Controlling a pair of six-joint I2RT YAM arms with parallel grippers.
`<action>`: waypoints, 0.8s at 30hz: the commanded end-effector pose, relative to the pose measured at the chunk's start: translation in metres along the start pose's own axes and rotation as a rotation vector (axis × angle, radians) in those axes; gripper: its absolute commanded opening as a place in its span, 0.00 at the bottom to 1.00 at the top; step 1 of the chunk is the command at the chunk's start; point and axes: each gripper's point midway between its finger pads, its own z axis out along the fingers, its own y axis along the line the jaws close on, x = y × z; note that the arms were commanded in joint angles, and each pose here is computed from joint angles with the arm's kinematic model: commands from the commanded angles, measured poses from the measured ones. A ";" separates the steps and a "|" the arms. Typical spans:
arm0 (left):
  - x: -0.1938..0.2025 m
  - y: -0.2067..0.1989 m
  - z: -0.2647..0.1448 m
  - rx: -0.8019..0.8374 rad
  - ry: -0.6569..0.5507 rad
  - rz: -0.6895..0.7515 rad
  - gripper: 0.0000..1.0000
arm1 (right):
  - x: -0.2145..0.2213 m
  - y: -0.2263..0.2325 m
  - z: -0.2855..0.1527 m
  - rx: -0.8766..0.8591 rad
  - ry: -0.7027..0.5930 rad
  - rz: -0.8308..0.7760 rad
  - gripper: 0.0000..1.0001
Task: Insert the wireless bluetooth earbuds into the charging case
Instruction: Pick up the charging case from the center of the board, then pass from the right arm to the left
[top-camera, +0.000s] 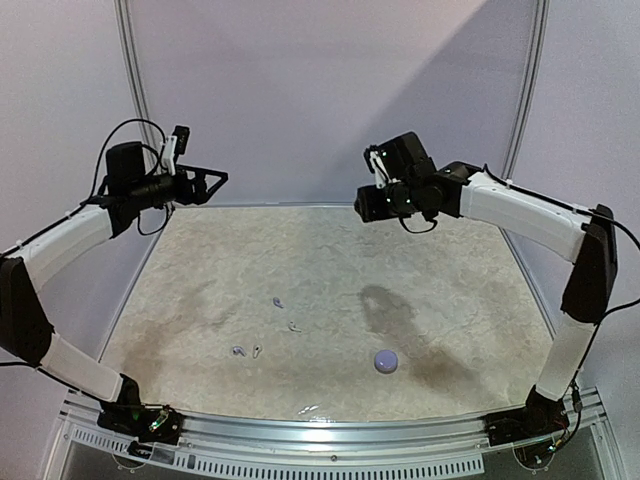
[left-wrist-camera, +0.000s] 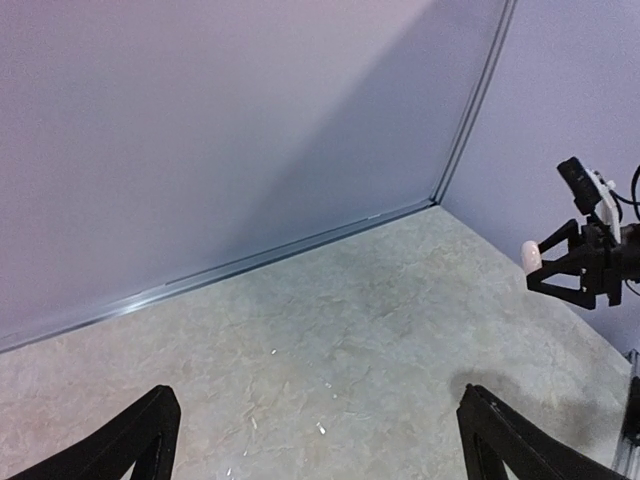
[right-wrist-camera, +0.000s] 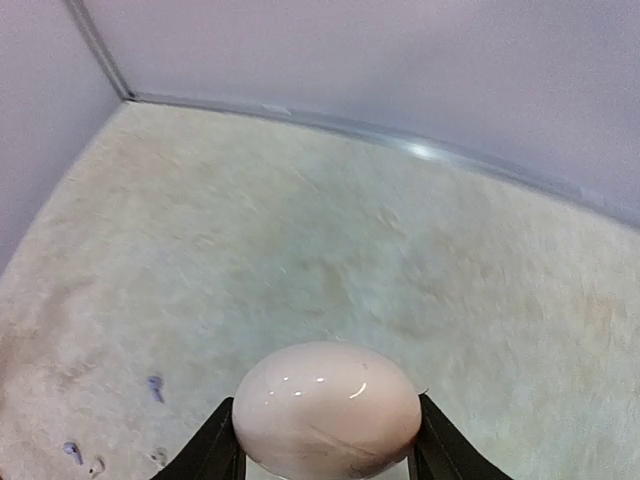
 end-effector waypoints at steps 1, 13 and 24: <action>-0.024 -0.045 0.004 0.151 0.048 -0.027 0.99 | -0.075 0.080 -0.065 -0.214 -0.342 -0.210 0.35; -0.086 -0.165 -0.020 0.426 0.160 0.103 0.99 | -0.117 0.182 -0.182 -0.420 -0.762 -0.525 0.35; -0.079 -0.200 -0.001 0.456 0.255 0.159 0.86 | -0.111 0.214 -0.190 -0.386 -0.804 -0.645 0.35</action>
